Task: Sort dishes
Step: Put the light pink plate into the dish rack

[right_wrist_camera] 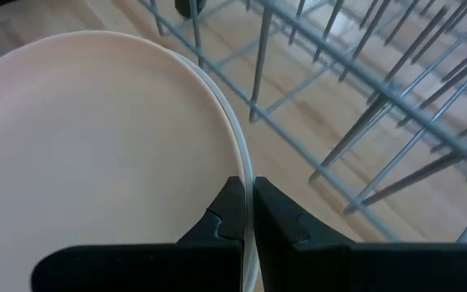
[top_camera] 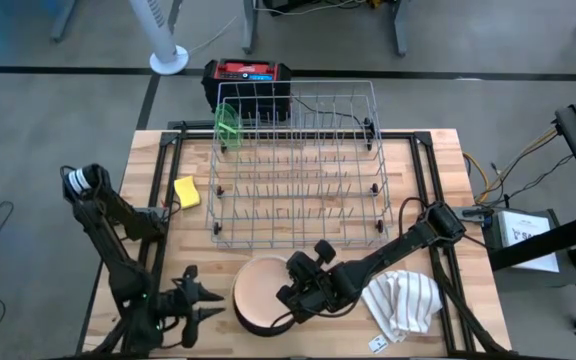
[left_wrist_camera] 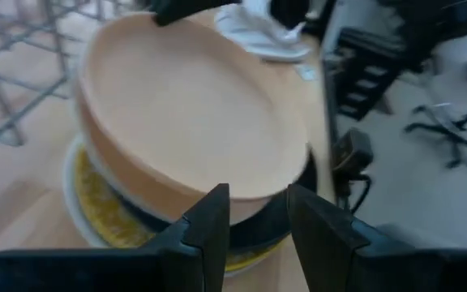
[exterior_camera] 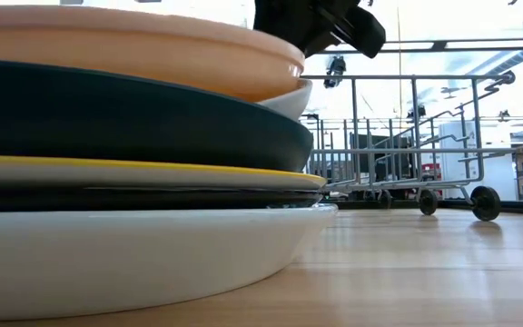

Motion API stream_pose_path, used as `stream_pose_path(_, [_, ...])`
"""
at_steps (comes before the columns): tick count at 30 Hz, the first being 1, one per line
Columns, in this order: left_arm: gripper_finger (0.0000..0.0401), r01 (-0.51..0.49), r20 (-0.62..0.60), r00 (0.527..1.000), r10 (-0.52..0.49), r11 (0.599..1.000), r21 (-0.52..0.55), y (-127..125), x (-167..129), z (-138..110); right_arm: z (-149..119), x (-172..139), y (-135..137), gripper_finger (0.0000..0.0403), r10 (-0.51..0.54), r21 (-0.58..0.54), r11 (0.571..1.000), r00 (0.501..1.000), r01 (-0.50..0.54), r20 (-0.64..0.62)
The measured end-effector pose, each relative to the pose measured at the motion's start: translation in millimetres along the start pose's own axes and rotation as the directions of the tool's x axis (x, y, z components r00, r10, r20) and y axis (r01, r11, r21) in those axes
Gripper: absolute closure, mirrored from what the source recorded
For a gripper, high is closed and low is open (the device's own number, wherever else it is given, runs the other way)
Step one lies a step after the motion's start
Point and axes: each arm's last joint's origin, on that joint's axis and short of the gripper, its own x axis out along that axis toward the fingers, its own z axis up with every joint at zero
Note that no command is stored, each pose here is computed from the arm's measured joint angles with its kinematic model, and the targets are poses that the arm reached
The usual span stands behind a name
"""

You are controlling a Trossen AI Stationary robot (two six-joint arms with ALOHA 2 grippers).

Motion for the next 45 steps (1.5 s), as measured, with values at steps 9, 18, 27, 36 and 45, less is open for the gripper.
stream_pose_path(9, [0.0286,0.073,0.129,0.991,-0.031,0.938,-0.339,43.9,12.8,-27.7,-2.1,-4.0,1.8,0.0403,-0.020,-0.080,0.996,0.998,0.025,0.055])
stream_pose_path(18, [0.0286,0.097,0.192,0.981,-0.015,0.900,-0.425,56.0,22.0,-26.7,-2.9,-7.7,5.6,0.0403,-0.017,-0.119,0.992,0.994,0.030,0.107])
stream_pose_path(27, [0.0286,0.143,0.218,0.974,-0.060,0.910,-0.390,50.3,23.2,-19.1,-8.0,-1.0,8.4,0.0403,-0.030,-0.130,0.991,0.993,0.044,0.113])
stream_pose_path(36, [0.0286,0.116,0.203,0.978,-0.039,0.916,-0.385,53.8,32.2,-19.9,-7.2,-0.8,8.9,0.0403,-0.035,-0.126,0.991,0.990,0.053,0.135])
stream_pose_path(45, [0.0286,0.111,0.209,0.977,-0.032,0.920,-0.375,53.0,34.5,-15.8,-8.4,-1.9,9.7,0.0403,-0.036,-0.130,0.990,0.989,0.055,0.141])
